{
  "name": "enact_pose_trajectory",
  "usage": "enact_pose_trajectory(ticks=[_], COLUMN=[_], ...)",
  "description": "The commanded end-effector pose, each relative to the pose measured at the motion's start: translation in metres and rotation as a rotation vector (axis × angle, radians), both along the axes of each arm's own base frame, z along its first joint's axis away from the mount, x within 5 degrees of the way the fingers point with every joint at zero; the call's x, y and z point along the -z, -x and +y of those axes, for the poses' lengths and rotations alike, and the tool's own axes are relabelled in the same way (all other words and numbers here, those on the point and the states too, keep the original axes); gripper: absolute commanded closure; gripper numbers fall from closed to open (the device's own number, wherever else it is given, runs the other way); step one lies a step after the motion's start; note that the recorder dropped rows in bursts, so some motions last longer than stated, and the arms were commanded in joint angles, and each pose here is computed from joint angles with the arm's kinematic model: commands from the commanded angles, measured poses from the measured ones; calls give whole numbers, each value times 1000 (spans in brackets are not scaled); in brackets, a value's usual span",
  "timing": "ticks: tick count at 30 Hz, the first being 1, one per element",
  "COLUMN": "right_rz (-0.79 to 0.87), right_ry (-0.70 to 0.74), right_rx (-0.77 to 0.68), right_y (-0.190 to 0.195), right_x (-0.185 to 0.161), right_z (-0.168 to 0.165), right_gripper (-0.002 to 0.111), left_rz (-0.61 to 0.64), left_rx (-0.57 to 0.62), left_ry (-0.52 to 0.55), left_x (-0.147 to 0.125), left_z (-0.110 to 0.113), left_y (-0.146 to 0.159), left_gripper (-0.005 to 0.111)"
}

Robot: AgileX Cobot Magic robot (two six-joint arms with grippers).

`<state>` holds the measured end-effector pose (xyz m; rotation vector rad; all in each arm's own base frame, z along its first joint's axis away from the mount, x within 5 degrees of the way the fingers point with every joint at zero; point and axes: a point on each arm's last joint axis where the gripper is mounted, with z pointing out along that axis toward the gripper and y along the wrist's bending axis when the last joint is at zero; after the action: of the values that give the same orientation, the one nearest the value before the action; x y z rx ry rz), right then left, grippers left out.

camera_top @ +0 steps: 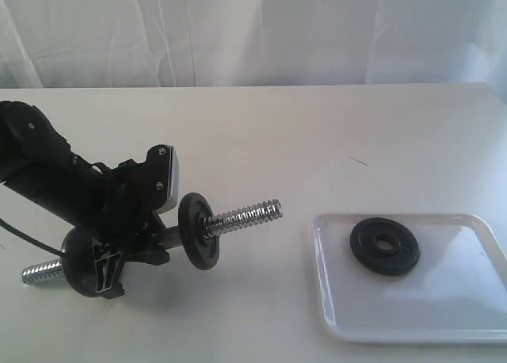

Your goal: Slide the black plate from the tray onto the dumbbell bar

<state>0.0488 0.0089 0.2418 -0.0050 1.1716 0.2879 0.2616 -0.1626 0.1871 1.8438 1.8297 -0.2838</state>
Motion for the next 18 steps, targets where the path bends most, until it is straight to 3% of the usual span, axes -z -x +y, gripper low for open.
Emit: enact_pose_trajectory(ticks=[1,4,8,13,16,18], right_rz=[-212,-216,-44,413,749,887], right_ry=[-41,-95,-402,-14,282,350], right_rx=[-13,105,106,78,-116,-207], right_y=[10,9,-1,-65,-125,-149], right_x=[-16,-17,-14,-42,-63,-63], right_z=[-1,-13,-24,2,29,40], right_gripper=[108,108,108,108,108,108], left_rz=[-31,-31,-31,-29,-29,-29], left_rx=[-51,-51,-51,-50,-50,-50], left_ry=[94,94,94,94,94,94], left_x=[-23,-23,-23,-23,-23,-23], left_z=[-5,-5,-5,-5,-5,-5], left_y=[-1,-1,-1,-1,-1,-1], left_gripper=[107,107,107,107,107,107])
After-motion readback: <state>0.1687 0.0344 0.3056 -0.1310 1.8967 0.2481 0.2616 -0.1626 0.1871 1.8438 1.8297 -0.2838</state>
